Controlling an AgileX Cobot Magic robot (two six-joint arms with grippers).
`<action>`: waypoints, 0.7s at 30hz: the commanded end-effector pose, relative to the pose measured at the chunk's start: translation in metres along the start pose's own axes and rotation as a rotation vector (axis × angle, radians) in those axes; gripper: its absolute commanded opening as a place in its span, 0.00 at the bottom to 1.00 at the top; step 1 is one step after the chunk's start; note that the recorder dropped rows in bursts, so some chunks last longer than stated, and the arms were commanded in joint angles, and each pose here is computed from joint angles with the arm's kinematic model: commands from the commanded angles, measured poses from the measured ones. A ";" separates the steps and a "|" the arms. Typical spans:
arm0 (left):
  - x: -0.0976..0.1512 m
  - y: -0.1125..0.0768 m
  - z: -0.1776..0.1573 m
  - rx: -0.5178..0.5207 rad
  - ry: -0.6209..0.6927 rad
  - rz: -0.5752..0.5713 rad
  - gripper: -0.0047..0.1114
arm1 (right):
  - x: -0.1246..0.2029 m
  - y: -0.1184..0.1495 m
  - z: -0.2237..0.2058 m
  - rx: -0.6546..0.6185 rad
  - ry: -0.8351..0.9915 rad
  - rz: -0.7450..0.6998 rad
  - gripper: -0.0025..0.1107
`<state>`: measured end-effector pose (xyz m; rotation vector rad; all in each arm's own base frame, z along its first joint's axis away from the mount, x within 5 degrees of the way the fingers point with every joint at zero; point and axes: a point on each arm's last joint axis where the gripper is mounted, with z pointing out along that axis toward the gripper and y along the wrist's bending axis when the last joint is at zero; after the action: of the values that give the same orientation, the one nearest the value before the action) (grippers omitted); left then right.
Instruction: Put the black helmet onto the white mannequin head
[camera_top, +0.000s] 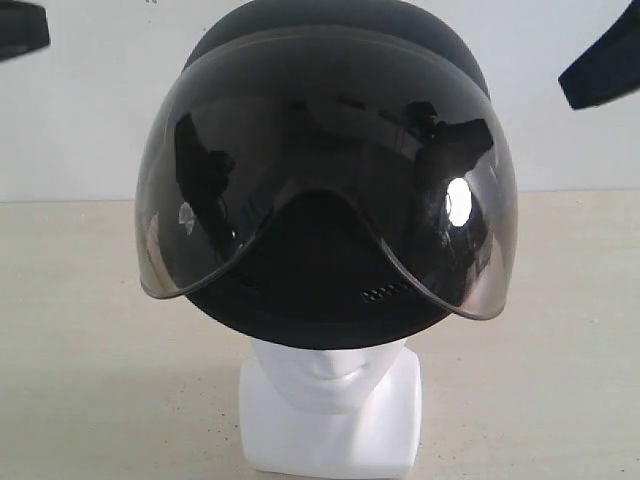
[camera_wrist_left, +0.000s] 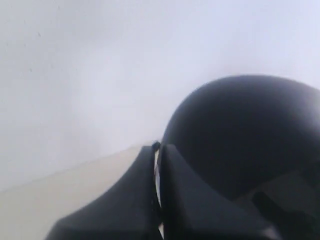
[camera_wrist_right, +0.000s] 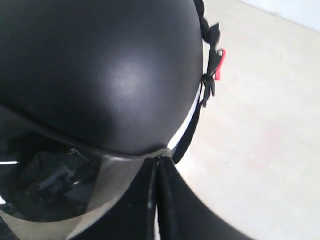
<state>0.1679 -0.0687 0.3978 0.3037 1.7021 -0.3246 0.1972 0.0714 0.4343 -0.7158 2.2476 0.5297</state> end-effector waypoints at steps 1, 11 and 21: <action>-0.044 0.000 -0.001 -0.014 -0.120 0.065 0.08 | -0.013 0.010 -0.017 -0.024 -0.085 -0.050 0.02; -0.111 -0.016 0.050 0.137 -0.031 0.209 0.08 | -0.042 0.036 -0.054 -0.121 -0.285 -0.139 0.02; -0.104 -0.040 0.088 0.530 0.066 0.442 0.08 | -0.040 0.069 -0.032 -0.209 -0.173 -0.291 0.02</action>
<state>0.2433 -0.1453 0.4865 1.0920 1.5543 -0.4423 0.1618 0.1107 0.5004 -0.9826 1.8871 0.6894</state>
